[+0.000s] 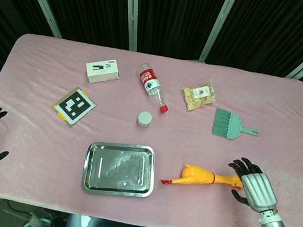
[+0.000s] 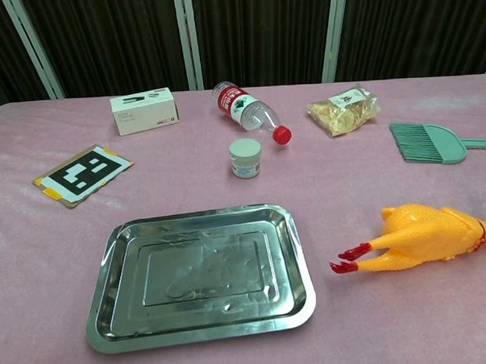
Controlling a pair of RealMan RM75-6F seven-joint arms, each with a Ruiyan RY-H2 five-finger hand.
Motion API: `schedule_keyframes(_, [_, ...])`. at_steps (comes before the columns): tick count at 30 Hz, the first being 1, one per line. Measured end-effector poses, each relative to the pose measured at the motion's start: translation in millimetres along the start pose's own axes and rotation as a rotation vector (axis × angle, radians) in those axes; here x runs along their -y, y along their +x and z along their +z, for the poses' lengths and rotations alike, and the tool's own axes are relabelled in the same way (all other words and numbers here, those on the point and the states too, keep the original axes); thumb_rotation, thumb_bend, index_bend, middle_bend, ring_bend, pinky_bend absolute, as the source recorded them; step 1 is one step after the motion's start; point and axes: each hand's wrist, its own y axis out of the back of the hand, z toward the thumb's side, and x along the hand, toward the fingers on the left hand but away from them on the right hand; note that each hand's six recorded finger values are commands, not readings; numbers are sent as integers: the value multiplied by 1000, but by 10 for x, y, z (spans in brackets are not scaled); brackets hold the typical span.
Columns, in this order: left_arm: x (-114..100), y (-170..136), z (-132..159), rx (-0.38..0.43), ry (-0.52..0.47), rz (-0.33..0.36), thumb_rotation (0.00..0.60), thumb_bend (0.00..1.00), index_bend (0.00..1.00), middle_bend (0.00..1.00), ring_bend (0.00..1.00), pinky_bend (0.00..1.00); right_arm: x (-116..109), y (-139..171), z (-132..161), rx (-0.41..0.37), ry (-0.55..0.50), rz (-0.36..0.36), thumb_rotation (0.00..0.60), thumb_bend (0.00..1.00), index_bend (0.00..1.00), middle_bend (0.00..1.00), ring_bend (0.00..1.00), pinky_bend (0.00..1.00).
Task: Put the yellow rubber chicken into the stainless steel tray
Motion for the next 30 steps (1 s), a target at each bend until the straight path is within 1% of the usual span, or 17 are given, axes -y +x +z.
schedule_keyframes(5, [28, 24, -2, -3, 6, -8, 600, 0, 114, 80, 11, 11, 157, -159, -4, 15, 21, 60, 600, 268, 273, 206, 144, 265])
schedule_keyframes(9, [47, 46, 2, -4, 10, -13, 600, 0, 114, 80, 11, 11, 264, -240, 12, 13, 26, 92, 600, 268, 279, 207, 144, 265])
schedule_keyframes(14, [62, 76, 30, 2, 12, -20, 600, 0, 114, 80, 11, 11, 392, -324, -6, 18, 63, 123, 600, 268, 285, 206, 149, 265])
schedule_keyframes(22, [98, 137, 101, 22, 25, -35, 600, 0, 114, 79, 11, 11, 561, -376, -62, 47, 55, 159, 600, 269, 318, 216, 173, 265])
schedule_keyframes(28, [114, 146, 82, 13, 26, -42, 600, 0, 114, 79, 11, 11, 641, -409, -101, 68, 42, 166, 600, 269, 369, 263, 217, 268])
schedule_keyframes(30, [125, 144, 76, 11, 26, -47, 600, 0, 114, 79, 11, 11, 652, -420, -109, 72, 36, 165, 600, 269, 388, 288, 234, 289])
